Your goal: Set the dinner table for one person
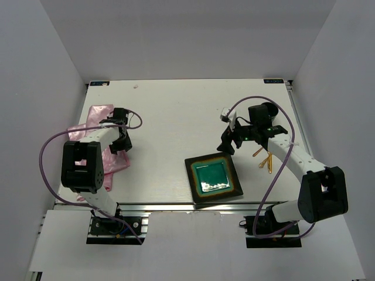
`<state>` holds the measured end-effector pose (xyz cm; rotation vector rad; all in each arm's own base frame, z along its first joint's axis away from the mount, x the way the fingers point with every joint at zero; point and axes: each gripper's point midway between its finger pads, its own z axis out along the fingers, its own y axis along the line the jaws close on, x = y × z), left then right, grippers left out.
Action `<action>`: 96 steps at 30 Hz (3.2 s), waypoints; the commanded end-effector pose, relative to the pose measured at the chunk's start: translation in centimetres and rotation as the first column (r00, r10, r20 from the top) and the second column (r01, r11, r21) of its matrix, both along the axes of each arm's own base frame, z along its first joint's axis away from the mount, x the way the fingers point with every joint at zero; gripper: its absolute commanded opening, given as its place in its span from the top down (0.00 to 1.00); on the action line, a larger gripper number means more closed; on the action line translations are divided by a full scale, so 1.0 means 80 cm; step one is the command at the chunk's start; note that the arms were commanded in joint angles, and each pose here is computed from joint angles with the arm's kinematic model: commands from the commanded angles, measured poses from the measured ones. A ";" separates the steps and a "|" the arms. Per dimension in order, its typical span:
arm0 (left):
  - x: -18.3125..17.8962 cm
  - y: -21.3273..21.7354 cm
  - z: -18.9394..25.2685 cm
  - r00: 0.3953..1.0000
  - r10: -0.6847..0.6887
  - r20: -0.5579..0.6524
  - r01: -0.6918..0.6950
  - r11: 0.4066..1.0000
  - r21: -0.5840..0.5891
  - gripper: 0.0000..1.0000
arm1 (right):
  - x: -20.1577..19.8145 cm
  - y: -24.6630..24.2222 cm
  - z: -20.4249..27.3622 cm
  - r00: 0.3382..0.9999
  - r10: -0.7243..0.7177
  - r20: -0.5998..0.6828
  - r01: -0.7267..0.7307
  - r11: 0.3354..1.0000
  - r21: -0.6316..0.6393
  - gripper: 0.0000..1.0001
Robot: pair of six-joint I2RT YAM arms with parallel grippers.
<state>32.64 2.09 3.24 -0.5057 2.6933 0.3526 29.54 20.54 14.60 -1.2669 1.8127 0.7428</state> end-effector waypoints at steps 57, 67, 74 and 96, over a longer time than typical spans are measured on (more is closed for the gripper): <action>0.176 -0.499 0.173 0.812 -0.347 0.469 0.580 0.563 -0.588 0.56 | 0.040 -0.063 0.040 0.971 -0.223 0.088 0.220 0.974 0.049 0.18; 0.161 -0.388 0.248 0.789 -0.287 0.544 0.550 0.726 -0.414 0.13 | 0.095 -0.067 0.033 0.913 -0.406 -0.038 0.408 0.909 0.084 0.17; 0.106 -0.236 0.189 0.891 -0.097 0.444 0.295 0.867 -0.401 0.16 | 0.180 -0.075 0.020 0.812 -0.571 -0.121 0.580 0.814 0.045 0.19; 0.010 -0.077 0.119 0.955 0.048 0.292 0.018 0.976 -0.218 0.14 | 0.252 -0.129 -0.123 0.667 -0.729 -0.155 0.690 0.682 -0.242 0.26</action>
